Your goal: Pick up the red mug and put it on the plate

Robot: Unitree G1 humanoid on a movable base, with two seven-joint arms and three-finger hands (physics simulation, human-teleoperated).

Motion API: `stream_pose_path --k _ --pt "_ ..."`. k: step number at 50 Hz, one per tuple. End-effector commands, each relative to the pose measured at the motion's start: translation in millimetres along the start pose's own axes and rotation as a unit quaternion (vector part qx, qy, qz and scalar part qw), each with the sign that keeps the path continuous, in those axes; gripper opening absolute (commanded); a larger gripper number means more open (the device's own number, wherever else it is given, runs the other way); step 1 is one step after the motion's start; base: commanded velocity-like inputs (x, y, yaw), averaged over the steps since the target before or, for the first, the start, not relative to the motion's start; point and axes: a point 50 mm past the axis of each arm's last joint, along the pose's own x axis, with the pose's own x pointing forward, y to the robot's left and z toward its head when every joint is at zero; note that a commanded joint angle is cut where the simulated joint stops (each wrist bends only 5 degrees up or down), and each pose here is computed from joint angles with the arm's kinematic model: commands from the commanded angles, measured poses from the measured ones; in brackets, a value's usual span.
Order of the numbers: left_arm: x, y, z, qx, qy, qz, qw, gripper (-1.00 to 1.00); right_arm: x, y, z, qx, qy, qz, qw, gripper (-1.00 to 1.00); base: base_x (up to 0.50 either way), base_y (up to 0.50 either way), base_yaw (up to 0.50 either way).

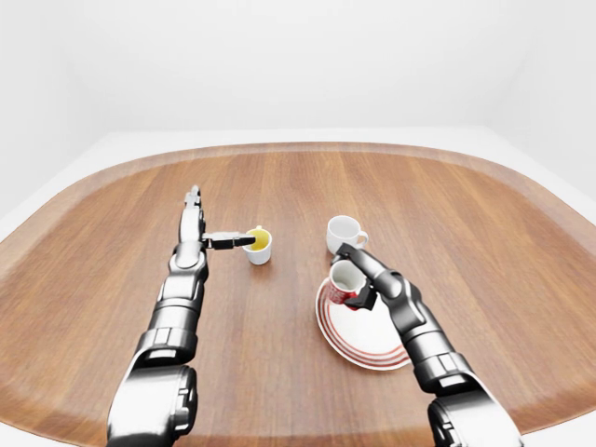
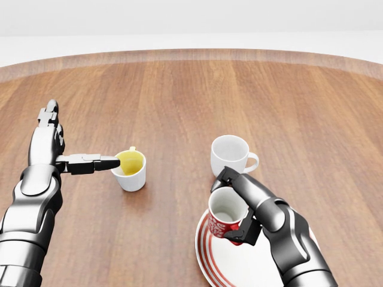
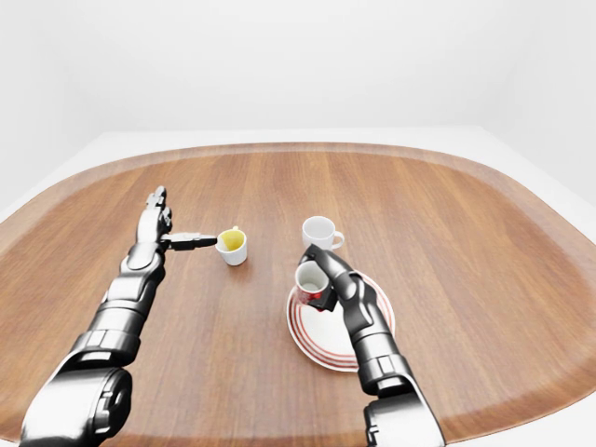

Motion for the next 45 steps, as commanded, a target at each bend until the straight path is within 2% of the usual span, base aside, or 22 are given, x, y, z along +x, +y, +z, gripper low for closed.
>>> stream_pose_path --k 1,45 --pt "-0.9 -0.2 0.6 0.001 -0.001 0.000 1.000 1.00 -1.8 -4.1 -8.2 -0.021 0.018 -0.013 1.000 -1.00 0.00 0.00 0.00" --pt "0.6 -0.9 -2.4 0.001 0.002 0.000 1.000 1.00 -7.3 -5.0 -51.6 0.008 0.089 -0.024 0.996 -1.00 0.00 0.00 0.00"
